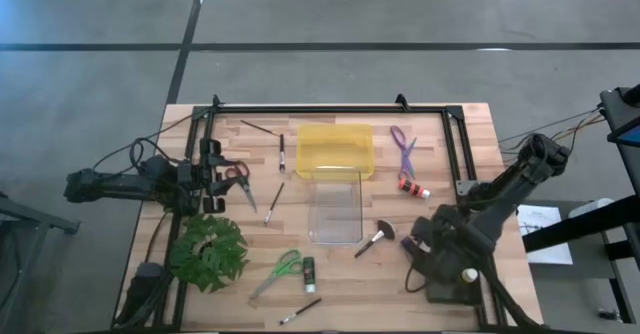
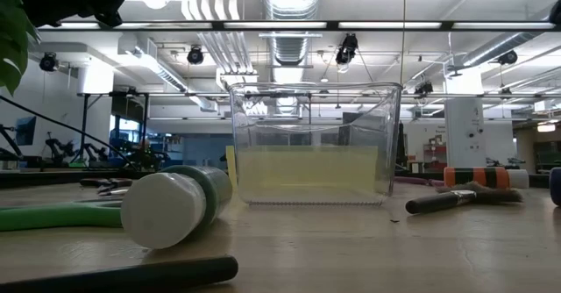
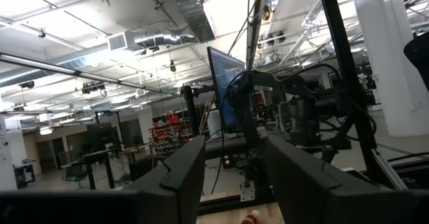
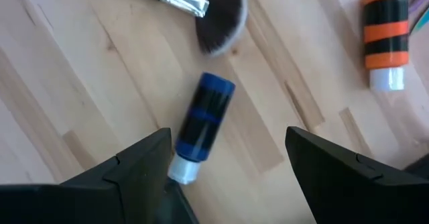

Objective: Pick & Place Paint Supplies
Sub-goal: Put the blue paint bottle into the black bin

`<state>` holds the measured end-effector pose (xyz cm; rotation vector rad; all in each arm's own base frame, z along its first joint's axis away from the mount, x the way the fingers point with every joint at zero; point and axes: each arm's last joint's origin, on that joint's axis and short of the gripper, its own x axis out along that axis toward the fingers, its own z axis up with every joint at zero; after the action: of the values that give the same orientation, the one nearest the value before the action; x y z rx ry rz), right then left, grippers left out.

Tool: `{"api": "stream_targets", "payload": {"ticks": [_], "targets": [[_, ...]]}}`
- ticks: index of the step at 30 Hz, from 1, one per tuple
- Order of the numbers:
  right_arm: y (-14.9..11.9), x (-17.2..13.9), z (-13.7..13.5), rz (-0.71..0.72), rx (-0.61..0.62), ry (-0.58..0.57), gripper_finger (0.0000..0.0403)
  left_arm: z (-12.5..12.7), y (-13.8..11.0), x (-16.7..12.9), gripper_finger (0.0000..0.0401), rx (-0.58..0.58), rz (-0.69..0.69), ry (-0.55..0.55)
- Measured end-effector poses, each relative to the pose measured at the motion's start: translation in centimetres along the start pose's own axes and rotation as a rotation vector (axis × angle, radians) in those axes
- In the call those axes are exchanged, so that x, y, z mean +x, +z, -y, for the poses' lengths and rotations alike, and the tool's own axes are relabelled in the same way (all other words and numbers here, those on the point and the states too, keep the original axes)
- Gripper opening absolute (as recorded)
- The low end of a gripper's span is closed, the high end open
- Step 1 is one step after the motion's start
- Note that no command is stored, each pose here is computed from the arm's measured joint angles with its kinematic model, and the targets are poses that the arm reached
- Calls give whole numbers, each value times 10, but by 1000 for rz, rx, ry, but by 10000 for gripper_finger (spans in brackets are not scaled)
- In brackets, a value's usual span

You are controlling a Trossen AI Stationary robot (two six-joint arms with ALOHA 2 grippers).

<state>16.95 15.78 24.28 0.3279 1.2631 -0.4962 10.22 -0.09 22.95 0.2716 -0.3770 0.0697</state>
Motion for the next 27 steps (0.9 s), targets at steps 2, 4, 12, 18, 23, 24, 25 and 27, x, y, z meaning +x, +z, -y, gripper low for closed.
{"api": "stream_targets", "payload": {"ticks": [2,4,12,18,23,24,25,27], "targets": [[3,3,1,-26,6,2,292,0,0,0,165,4,0,0],[7,9,1,-43,12,25,292,0,0,0,165,5,0,0],[15,39,8,-105,45,47,292,0,0,0,165,7,0,1],[13,54,10,-162,98,90,293,0,0,0,165,7,2,1],[11,62,11,-179,126,115,293,0,0,0,165,7,2,1],[11,63,11,-179,130,116,293,0,0,0,165,7,2,1],[10,64,11,-183,133,122,293,0,0,0,165,7,3,2],[10,67,11,-191,141,136,293,0,0,0,165,6,3,2]]}}
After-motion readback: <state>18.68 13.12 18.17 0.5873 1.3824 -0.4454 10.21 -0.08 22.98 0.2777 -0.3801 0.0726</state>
